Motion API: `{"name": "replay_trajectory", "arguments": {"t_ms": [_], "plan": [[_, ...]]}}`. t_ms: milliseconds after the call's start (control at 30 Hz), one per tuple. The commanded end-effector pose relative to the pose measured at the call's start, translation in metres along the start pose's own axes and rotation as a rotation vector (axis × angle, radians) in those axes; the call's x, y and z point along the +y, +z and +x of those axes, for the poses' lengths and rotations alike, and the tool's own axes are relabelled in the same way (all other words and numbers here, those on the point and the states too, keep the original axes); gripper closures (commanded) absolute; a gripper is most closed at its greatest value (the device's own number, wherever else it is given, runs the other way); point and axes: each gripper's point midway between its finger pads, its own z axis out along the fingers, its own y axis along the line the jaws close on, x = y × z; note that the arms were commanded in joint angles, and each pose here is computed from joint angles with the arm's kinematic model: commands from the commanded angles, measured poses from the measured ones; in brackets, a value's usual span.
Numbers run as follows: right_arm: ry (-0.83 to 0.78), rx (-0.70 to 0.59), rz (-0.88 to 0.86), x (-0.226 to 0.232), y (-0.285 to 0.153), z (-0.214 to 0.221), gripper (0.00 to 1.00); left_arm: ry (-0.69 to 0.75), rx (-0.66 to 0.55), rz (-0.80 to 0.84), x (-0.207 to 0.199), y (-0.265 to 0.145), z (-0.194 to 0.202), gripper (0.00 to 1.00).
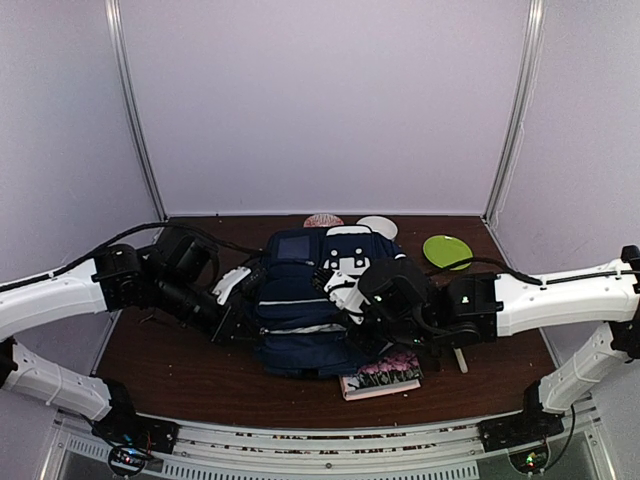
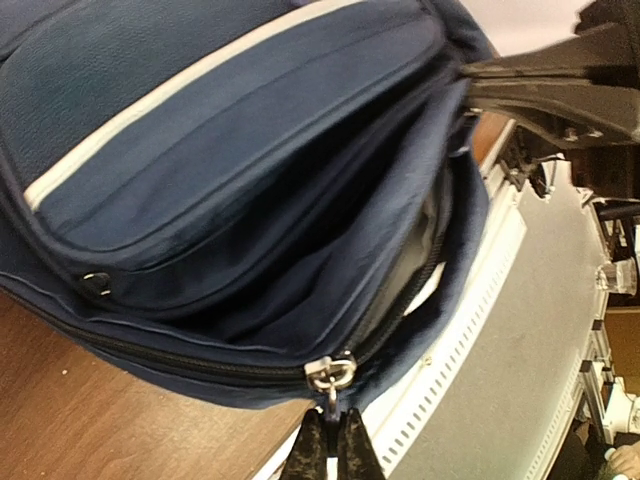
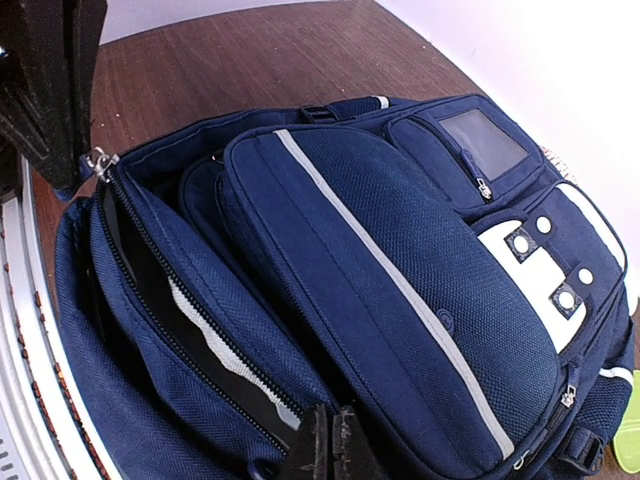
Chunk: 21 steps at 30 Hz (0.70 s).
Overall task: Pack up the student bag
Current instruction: Unzip the student bag at the center of the board.
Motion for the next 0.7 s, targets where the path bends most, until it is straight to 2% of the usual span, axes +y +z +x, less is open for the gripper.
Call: {"name": "replay_trajectory", "arguments": {"t_ms": [0, 267, 500, 667], "plan": [[-0.027, 0.001, 0.054, -0.012, -0.007, 0.004, 1.0, -0.016, 0.013, -0.057, 0.026, 0.005, 0.012, 1.0], [-0.024, 0.012, 0.011, -0.006, -0.011, 0.014, 1.0, -0.07, 0.04, -0.125, 0.058, 0.034, 0.025, 1.0], [-0.01, 0.006, -0.024, -0.003, -0.019, 0.021, 1.0, -0.117, -0.048, -0.193, 0.082, 0.029, 0.015, 1.0], [0.009, -0.001, -0.029, -0.004, -0.023, 0.017, 1.0, -0.089, -0.127, -0.099, 0.065, 0.025, 0.0, 1.0]]}}
